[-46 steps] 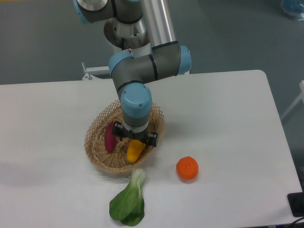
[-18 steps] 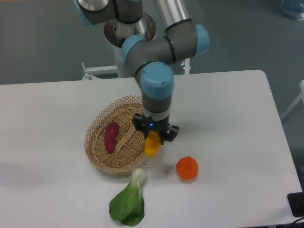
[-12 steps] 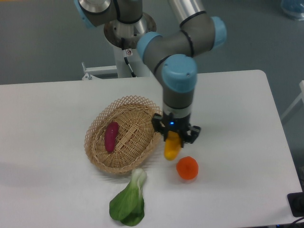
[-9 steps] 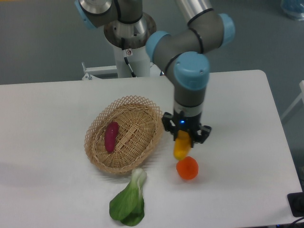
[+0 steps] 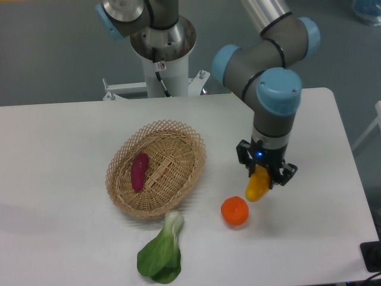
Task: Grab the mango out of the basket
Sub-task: 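Lift the mango out of the basket and carry it toward the orange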
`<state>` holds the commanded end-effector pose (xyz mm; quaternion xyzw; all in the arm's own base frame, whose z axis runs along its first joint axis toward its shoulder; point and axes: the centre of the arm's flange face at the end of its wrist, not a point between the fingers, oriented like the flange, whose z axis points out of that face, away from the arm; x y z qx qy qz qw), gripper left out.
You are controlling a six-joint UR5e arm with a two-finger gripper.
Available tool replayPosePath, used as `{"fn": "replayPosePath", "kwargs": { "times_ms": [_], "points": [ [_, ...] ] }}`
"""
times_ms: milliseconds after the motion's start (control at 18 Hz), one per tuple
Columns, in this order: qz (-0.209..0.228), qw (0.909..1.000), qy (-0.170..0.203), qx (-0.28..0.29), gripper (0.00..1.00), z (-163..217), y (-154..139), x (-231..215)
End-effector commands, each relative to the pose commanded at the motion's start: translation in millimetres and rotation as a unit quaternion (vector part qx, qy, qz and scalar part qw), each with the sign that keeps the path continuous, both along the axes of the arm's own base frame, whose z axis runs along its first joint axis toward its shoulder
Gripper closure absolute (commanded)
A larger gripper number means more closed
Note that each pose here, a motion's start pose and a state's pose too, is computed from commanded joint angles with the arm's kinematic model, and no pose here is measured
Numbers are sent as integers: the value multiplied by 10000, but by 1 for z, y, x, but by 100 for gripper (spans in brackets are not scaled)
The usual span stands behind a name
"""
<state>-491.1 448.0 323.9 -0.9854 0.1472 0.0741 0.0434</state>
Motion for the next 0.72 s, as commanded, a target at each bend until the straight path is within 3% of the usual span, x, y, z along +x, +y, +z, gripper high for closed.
{"fn": "replayPosePath", "kwargs": {
  "times_ms": [722],
  "points": [
    [15, 9999, 64, -124, 70, -4, -7, -7]
  ]
}}
